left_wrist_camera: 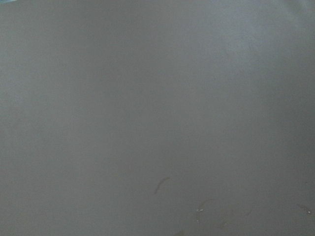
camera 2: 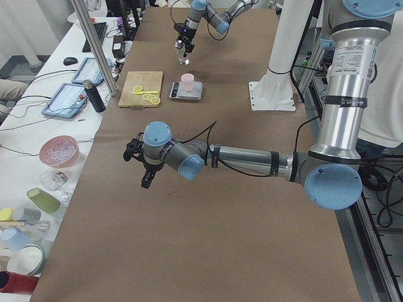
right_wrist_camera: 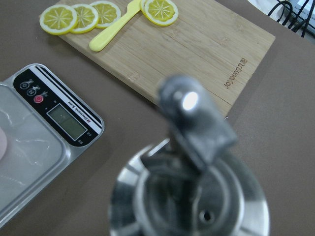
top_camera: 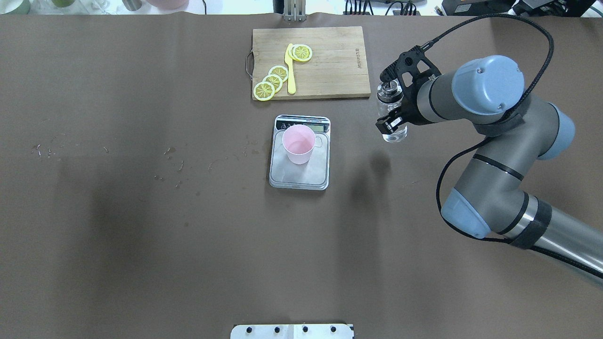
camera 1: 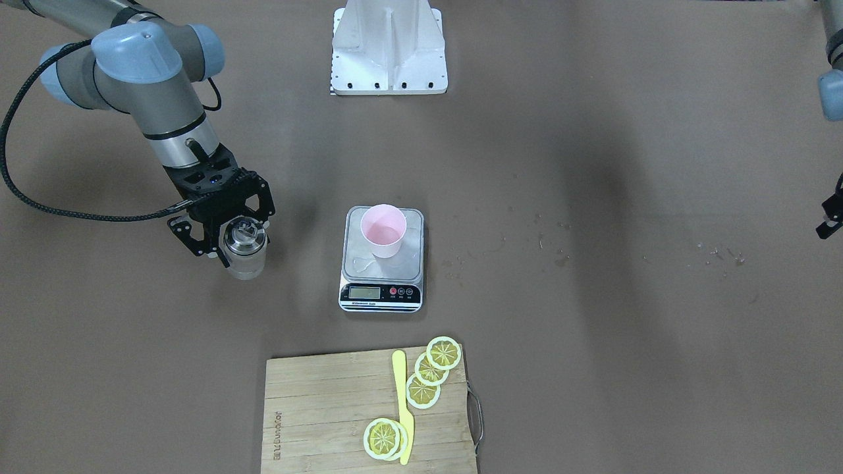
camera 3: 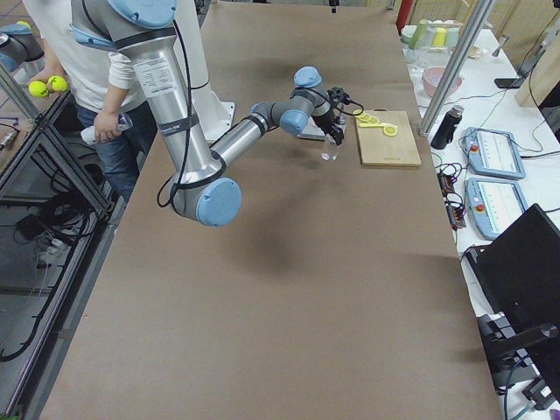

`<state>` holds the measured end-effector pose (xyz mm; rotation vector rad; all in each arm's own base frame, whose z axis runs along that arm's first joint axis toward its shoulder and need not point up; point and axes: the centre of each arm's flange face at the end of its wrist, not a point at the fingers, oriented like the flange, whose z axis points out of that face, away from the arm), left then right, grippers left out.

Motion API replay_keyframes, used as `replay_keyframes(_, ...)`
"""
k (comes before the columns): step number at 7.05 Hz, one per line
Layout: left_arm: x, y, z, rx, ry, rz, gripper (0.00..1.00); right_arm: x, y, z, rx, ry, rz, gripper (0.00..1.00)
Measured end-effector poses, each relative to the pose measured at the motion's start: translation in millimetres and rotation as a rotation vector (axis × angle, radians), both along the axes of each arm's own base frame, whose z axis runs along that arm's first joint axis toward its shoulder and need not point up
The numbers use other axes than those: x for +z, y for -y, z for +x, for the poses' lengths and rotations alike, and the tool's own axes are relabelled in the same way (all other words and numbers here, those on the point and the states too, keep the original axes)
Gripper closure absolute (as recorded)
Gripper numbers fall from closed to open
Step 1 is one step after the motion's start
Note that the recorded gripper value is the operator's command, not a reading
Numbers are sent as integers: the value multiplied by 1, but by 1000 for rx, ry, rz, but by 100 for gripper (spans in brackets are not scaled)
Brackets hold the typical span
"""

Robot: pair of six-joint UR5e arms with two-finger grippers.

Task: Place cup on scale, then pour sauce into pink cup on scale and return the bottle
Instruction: 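Lift the sauce dispenser with the right gripper and carry it toward the pink cup, then tilt the dispenser spout over the pink cup with the right gripper to pour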

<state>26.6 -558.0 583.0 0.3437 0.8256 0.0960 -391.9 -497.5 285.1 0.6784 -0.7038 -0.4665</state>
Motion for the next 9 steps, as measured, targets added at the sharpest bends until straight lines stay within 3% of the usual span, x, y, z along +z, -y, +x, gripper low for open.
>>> replay_keyframes(4,16,-3,-12,-4,-27,-38,3,-51,-21,-18,0,-226,47,100)
replay_keyframes(9,49,-7,-38,13,-45,-56,3,-88,-36,-60,-9,-417,128,100)
